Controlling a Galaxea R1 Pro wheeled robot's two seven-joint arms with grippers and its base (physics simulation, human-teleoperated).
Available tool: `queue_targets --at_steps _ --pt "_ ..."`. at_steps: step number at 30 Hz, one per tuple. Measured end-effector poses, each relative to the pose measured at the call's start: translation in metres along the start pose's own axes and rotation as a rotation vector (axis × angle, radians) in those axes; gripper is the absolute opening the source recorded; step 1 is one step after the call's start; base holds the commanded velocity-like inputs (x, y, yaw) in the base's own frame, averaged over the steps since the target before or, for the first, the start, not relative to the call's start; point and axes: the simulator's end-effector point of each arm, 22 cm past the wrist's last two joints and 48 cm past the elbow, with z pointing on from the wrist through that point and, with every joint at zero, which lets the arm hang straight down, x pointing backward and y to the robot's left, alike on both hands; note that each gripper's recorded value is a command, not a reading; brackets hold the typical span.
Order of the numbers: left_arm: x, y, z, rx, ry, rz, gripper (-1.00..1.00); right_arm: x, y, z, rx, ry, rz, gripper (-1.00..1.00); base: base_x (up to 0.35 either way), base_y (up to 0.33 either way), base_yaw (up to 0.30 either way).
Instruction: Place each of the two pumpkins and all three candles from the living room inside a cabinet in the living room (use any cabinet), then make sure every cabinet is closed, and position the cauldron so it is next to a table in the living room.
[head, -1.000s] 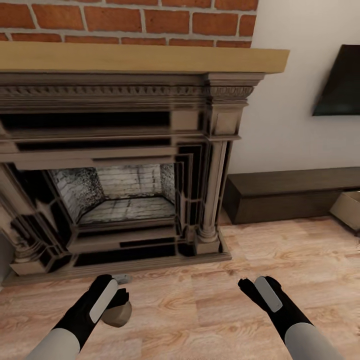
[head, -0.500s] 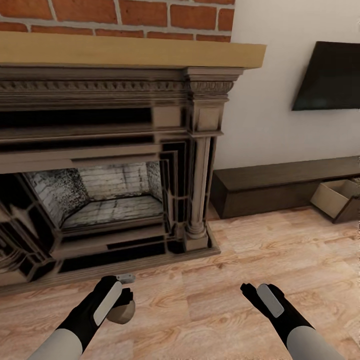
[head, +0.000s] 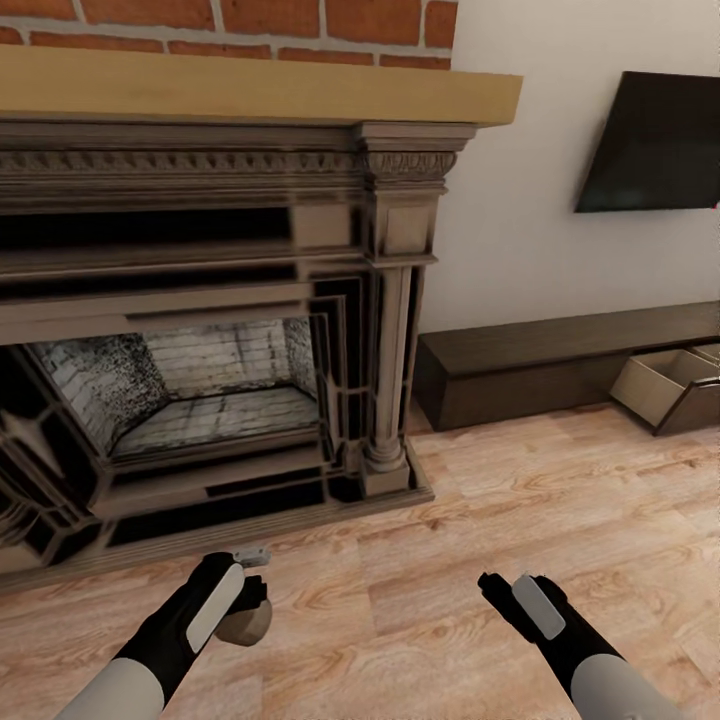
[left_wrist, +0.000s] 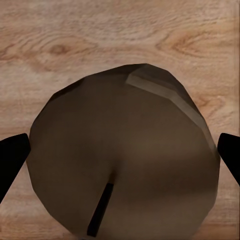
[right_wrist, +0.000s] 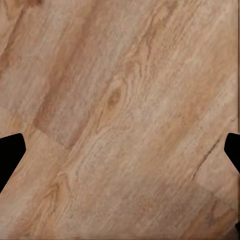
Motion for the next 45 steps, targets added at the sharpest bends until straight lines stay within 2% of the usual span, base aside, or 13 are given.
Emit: queue_targets --at_steps 3,10,15,28,45 --pt "0.001 0.000 0.000 0.003 0.005 -0.002 -1.00 0.001 -0.004 0.001 0.020 0.019 0.002 1.00 0.000 0.000 0.000" --pt "0.003 -0.006 -0.001 0.012 0.013 -0.001 -1.00 0.034 -0.040 0.009 0.077 0.080 -0.009 1.00 0.000 0.000 0.000" --pt "0.003 -0.006 0.000 0.013 0.013 -0.002 -1.00 0.043 -0.051 0.012 0.096 0.099 0.007 1.00 0.000 0.000 0.000" --pt "0.004 -0.006 0.000 0.009 0.014 0.003 -1.00 0.068 -0.081 0.017 0.161 0.152 0.007 1.00 0.000 0.000 0.000" --pt "0.002 -0.005 -0.001 0.004 0.006 0.010 -1.00 0.066 -0.084 0.018 0.167 0.142 0.015 1.00 0.043 -0.104 0.000"
